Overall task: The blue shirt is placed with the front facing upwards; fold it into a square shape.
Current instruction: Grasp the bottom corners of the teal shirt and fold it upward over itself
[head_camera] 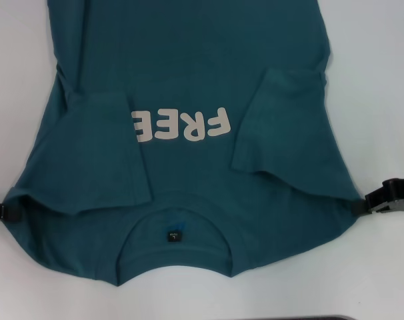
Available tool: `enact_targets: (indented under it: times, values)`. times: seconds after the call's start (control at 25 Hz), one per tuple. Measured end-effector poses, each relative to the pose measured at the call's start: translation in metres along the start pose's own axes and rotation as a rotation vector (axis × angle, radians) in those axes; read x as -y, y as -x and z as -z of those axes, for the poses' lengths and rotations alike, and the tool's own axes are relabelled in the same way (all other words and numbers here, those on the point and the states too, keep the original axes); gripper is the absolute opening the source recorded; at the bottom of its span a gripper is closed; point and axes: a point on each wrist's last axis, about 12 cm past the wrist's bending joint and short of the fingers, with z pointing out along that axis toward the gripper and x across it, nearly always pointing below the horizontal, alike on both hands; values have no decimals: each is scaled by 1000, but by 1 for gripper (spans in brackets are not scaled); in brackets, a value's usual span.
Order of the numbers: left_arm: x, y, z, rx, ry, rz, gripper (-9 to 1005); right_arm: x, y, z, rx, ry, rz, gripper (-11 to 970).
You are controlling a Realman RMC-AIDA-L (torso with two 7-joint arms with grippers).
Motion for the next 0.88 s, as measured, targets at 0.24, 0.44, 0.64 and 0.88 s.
enact_targets:
  times: [0.24, 0.44, 0.64, 0.88]
  values:
    - [-1, 0, 4, 1, 0, 3, 28, 4, -6, 10, 80, 67, 10, 30]
    - [-1, -1, 9, -10, -8, 6, 29, 11, -18, 15, 121, 99, 24, 25]
    - [-3, -9, 17, -25, -14, 20, 29, 22, -40, 18, 191, 131, 47, 21]
    - [-10, -23, 26, -33, -9, 46, 29, 30, -63, 17, 257, 163, 54, 22]
